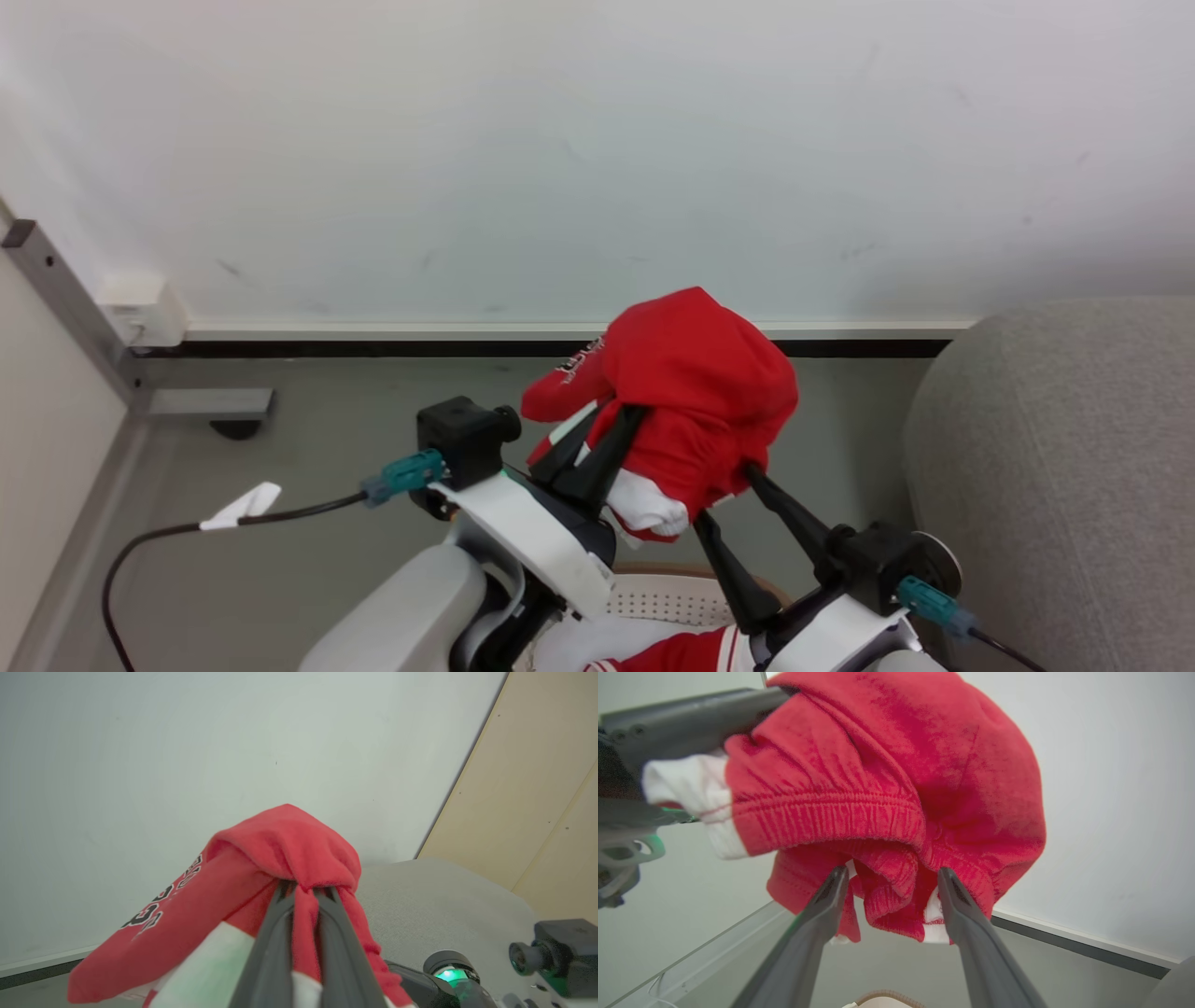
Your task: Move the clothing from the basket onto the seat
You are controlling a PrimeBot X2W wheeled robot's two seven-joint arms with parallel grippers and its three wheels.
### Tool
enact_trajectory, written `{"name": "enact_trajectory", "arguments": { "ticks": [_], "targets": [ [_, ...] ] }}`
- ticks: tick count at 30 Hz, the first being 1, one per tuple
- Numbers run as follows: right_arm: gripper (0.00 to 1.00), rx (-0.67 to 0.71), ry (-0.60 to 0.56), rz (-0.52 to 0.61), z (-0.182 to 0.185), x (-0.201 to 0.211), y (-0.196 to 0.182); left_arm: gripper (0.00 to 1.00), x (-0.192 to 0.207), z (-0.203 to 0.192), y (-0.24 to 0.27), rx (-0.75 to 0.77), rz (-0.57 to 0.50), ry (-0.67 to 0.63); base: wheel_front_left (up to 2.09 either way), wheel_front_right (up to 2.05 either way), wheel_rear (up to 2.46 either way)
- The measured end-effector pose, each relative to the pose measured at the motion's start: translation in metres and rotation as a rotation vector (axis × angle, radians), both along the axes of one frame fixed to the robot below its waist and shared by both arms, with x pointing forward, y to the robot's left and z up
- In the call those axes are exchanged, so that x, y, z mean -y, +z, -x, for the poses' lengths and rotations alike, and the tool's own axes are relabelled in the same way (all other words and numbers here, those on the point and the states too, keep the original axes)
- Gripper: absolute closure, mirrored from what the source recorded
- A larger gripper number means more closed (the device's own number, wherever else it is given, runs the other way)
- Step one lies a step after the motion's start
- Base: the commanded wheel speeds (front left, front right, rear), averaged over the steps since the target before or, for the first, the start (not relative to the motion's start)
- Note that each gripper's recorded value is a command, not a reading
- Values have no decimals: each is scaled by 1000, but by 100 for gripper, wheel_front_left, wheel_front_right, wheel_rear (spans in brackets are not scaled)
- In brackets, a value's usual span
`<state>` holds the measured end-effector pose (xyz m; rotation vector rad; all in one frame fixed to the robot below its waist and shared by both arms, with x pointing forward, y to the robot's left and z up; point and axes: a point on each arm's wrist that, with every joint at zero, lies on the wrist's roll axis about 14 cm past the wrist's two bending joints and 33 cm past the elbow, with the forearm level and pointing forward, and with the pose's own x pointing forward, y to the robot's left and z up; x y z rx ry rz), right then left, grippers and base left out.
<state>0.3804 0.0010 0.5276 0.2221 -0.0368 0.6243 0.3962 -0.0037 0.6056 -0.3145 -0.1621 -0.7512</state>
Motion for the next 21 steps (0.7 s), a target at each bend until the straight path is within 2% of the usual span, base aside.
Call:
{"name": "enact_trajectory", "arguments": {
  "ticks": [7, 16, 17, 18, 19, 20, 21],
  "targets": [
    [0, -45, 90, 29, 1, -30, -12, 100, -4, 11, -3, -16, -7, 5, 0, 0, 0],
    [0, -20, 139, 30, -4, -50, -1, 100, -7, 28, -9, -46, -12, 7, 0, 0, 0],
    [15, -17, 148, 33, -3, -53, -1, 100, -8, 30, -10, -51, -11, 9, 0, 0, 0],
    [54, -15, 155, 35, -2, -56, 0, 100, -9, 30, -10, -54, -7, 13, 0, 0, 0],
    [73, -13, 160, 35, -2, -58, 0, 100, -11, 30, -10, -55, -6, 18, 0, 0, 0],
    [100, -12, 164, 35, -1, -59, 1, 100, -13, 30, -11, -56, -5, 23, 0, 0, 0],
    [100, -13, 168, 36, -1, -61, 0, 100, -14, 30, -11, -57, -5, 25, 0, 0, 0]
  ]
}}
